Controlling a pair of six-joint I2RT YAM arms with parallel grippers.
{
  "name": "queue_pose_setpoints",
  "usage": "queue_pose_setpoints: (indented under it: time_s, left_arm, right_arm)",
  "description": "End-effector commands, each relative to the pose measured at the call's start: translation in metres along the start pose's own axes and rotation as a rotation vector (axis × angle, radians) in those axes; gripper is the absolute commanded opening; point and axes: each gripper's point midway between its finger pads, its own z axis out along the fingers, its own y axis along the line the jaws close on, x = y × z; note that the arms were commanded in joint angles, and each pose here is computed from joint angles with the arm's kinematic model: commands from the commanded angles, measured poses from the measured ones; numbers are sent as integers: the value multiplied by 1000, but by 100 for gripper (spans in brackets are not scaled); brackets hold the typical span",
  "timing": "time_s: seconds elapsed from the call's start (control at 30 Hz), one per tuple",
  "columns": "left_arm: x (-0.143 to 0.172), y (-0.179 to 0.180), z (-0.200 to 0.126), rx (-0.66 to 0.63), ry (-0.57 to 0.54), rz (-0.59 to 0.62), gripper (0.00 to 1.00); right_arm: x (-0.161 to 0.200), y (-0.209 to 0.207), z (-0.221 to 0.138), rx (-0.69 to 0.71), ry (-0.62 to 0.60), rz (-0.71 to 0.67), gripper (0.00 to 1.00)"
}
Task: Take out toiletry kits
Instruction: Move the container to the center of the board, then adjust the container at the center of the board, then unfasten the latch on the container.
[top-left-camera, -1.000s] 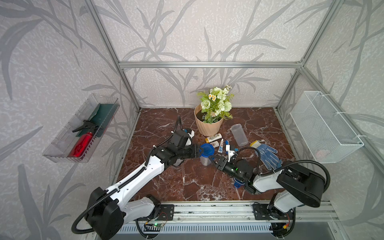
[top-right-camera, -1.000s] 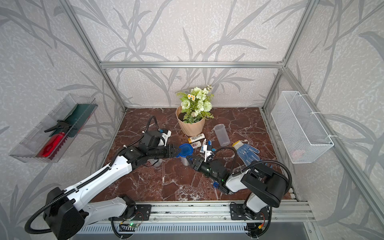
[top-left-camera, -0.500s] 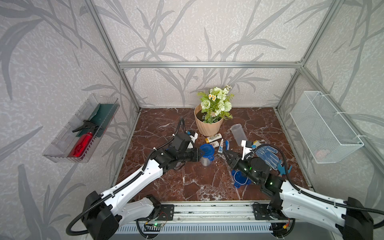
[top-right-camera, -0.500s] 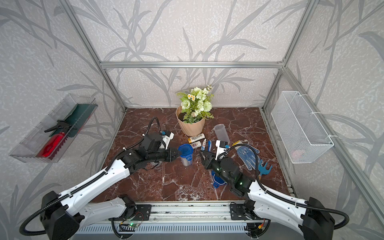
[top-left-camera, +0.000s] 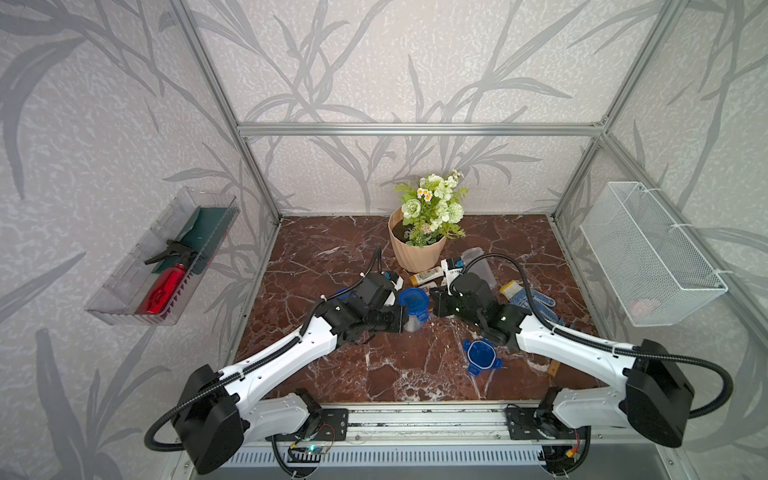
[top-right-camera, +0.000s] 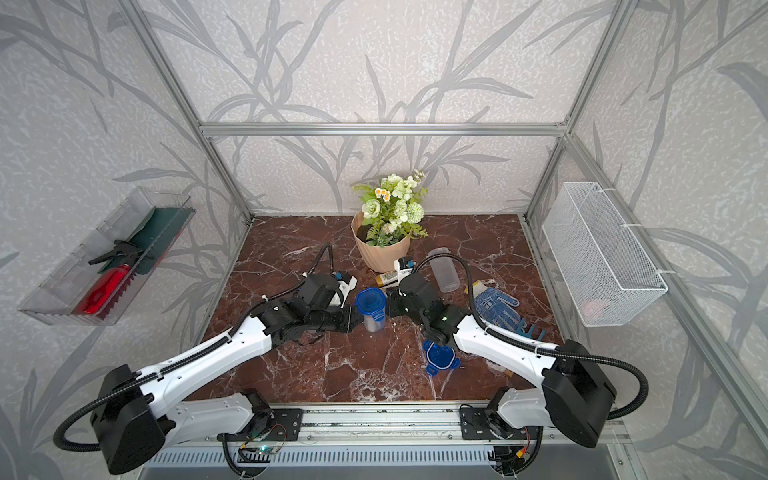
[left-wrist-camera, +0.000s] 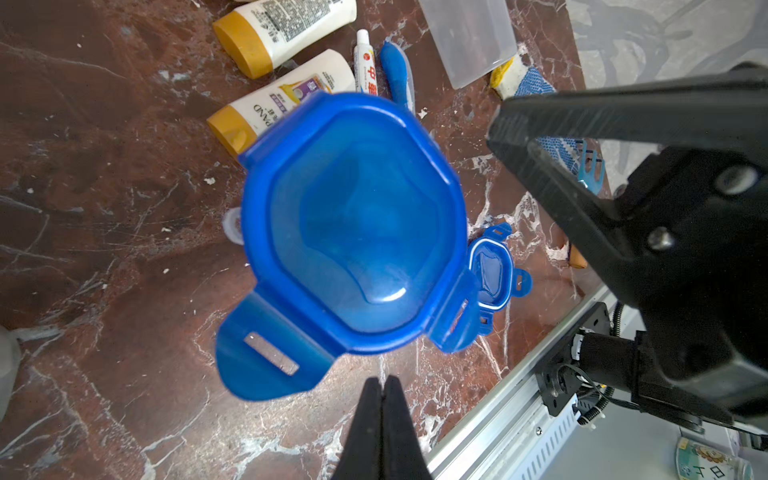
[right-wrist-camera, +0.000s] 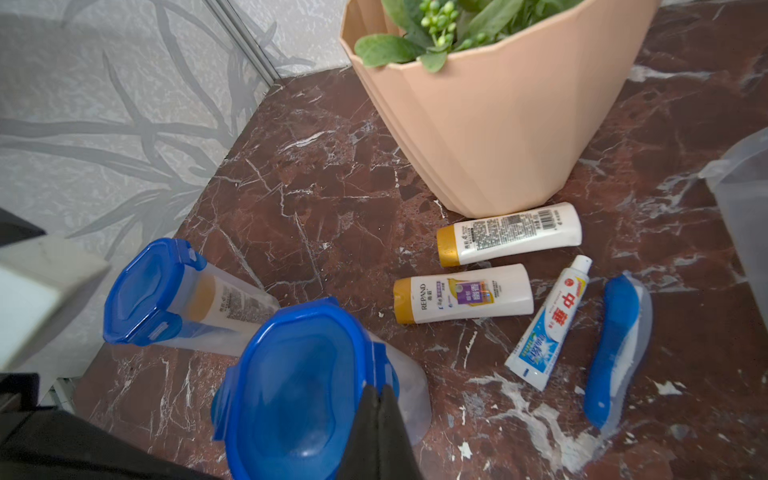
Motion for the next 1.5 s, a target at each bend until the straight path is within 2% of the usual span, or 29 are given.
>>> queue_pose_setpoints:
  time_s: [0.0, 0.23, 0.5, 0.67, 0.73, 0.8, 0.9, 0.97, 1.1, 1.2, 1.47]
  left_arm:
    - [-7, 9, 3, -52, -6, 14, 0]
    - [-23, 29, 0, -137, -27, 6, 0]
    - [-42, 47, 0, -176, -55, -33, 0]
    - [-43, 46, -8, -166, -67, -51, 0]
    - [-46, 44, -19, -170, -94, -51, 0]
    - [-52, 42, -35, -182, -137, -46, 0]
    - [-65, 33, -54, -172, -208, -33, 0]
    - [-71, 25, -56, -139, -226, -24, 0]
    - [-76, 8, -39, -52, -197, -14, 1]
    - [-76, 2, -23, -27, -167, -17, 3]
    - [-82, -11, 2, 13, -137, 6, 0]
  right_arm:
    - [-12, 16, 8, -52, 22, -44, 0]
    - [-7, 20, 26, -60, 52, -35, 0]
    - [-5, 6, 6, -51, 0, 3, 4]
    - [1, -10, -9, -86, -23, 97, 15]
    - [-1, -21, -13, -79, -52, 109, 15]
    - [6, -12, -18, -174, -25, 182, 22]
    - [8, -1, -19, -265, -11, 213, 30]
    - [9, 8, -17, -325, -3, 246, 35]
    - [13, 16, -11, -437, 9, 375, 47]
    - [21, 17, -4, -472, 34, 442, 49]
    - [32, 15, 14, -529, 47, 531, 50]
